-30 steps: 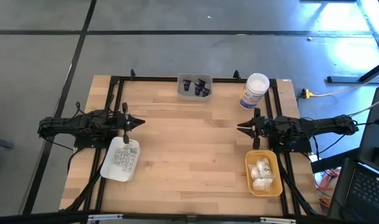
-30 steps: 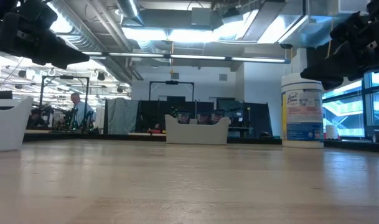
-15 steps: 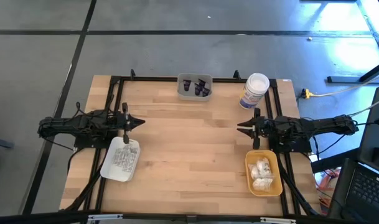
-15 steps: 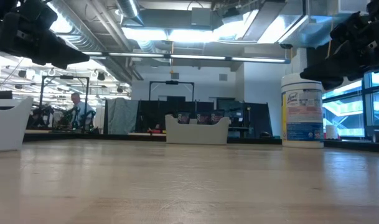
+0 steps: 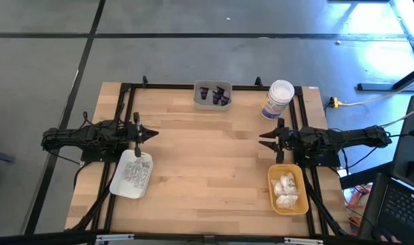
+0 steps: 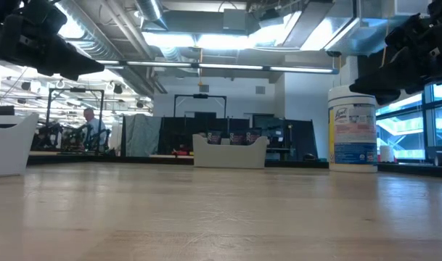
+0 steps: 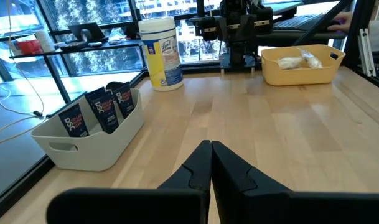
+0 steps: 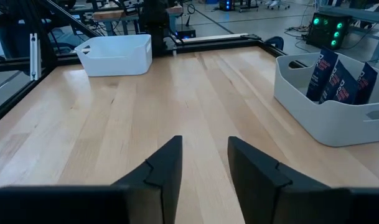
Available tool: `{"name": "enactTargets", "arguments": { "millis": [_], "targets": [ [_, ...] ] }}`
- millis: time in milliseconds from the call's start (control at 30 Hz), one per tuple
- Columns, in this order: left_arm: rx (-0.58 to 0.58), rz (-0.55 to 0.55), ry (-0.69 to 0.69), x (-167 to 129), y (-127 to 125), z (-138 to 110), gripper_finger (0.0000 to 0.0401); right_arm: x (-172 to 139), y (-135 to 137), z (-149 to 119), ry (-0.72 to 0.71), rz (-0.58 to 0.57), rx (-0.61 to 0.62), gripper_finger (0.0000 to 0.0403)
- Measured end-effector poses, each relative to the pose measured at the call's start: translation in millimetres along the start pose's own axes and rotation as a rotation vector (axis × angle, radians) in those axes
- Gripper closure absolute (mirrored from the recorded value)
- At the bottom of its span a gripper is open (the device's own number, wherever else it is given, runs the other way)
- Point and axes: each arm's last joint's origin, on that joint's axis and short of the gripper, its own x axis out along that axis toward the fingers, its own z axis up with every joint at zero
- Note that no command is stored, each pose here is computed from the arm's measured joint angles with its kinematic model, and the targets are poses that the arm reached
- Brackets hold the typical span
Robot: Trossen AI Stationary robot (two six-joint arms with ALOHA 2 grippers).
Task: Pick & Place Travel size toiletries
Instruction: Return to Home Position
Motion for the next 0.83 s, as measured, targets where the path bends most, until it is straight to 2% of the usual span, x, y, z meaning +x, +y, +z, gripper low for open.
{"name": "enactTargets", "arguments": {
  "millis": [833],
  "targets": [
    [0.000,0.000,0.000,0.0,0.0,0.1,0.0397,0.0,0.0,0.0,0.000,0.000,0.000,0.0242]
  ]
}}
